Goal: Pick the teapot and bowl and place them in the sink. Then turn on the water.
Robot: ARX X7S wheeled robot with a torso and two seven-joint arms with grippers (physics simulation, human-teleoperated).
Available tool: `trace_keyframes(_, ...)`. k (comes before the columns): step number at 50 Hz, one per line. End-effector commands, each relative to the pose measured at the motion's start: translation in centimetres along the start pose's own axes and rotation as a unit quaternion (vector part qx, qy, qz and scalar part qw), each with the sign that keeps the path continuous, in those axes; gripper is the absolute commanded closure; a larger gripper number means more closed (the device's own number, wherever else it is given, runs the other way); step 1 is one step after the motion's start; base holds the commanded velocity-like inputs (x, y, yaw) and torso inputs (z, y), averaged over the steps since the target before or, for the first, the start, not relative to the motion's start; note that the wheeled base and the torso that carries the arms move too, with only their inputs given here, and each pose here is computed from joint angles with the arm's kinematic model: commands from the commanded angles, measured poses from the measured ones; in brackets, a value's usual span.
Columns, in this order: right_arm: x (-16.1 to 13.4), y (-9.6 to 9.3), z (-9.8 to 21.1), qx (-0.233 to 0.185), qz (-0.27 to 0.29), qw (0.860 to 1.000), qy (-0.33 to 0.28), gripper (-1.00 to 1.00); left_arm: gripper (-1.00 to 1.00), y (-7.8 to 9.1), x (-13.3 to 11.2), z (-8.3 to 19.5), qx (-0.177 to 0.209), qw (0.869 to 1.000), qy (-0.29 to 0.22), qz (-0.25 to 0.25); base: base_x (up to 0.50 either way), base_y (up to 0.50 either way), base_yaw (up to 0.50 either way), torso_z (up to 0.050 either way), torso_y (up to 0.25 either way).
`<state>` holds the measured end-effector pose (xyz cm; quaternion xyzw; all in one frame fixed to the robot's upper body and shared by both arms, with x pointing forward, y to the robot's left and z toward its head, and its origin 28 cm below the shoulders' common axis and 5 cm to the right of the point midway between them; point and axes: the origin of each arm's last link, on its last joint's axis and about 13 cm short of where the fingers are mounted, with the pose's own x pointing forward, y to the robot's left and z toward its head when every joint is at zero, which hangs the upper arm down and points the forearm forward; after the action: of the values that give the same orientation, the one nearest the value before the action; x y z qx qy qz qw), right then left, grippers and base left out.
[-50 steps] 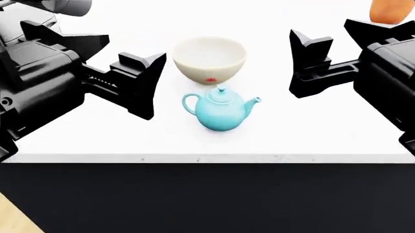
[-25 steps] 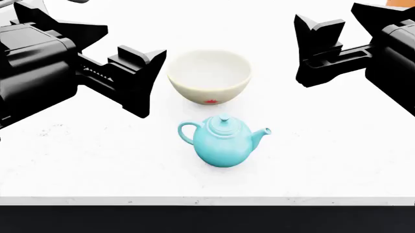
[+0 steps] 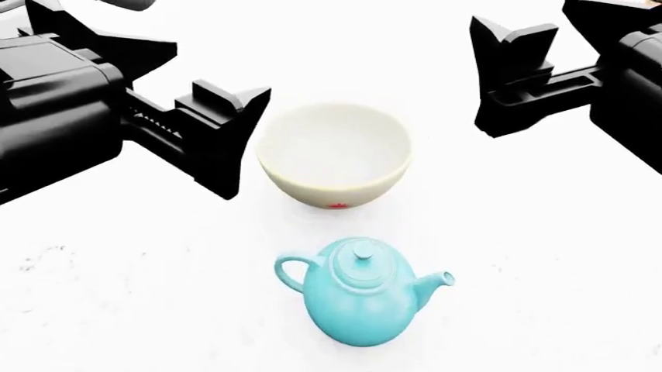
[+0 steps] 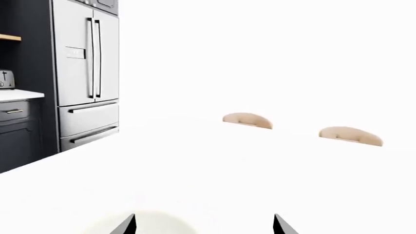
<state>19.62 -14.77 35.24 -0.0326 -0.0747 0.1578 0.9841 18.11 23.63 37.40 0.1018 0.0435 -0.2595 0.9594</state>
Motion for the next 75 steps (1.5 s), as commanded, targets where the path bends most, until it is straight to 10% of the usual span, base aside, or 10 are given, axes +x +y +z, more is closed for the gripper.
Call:
trace_keyframes(1,-0.1,-0.5,0.8,0.0,0.004,1.0,-0.006,-1.0,-1.0,0.2,-0.2,0.7,0.028,0.999,0.028,-0.029,0.0,0.0,0.0,0.0,0.0)
trace_keyframes(11,0.9,-1.7,2.1,0.012,-0.005,1.0,-0.015,-1.0,-1.0,1.3,-0.5,3.6,0.167,0.975,0.106,-0.106,0.0,0.0,0.0,0.0,0.0)
trace_keyframes(16,1.2,-1.9,2.8,0.01,-0.008,1.0,-0.023,-1.0,-1.0,2.6,0.4,4.1,0.217,0.942,0.146,-0.211,0.0,0.0,0.0,0.0,0.0)
trace_keyframes(23,1.6,-2.1,2.7,0.009,-0.01,1.0,-0.023,-1.0,-1.0,4.4,1.8,5.6,0.28,0.92,0.15,-0.232,0.0,0.0,0.0,0.0,0.0)
trace_keyframes(29,1.8,-2.2,2.5,0.01,-0.011,1.0,-0.022,-1.0,-1.0,4.4,2.9,4.6,0.344,0.873,0.203,-0.28,0.0,0.0,0.0,0.0,0.0)
trace_keyframes(44,2.0,-2.5,1.9,0.015,-0.014,1.0,-0.018,-1.0,-1.0,3.4,5.4,4.7,0.364,0.813,0.294,-0.346,0.0,0.0,0.0,0.0,0.0)
trace_keyframes(75,1.6,-3.7,0.4,0.038,-0.026,0.999,-0.008,-1.0,-1.0,0.8,10.7,2.2,0.321,0.775,0.362,-0.406,0.0,0.0,0.0,0.0,0.0)
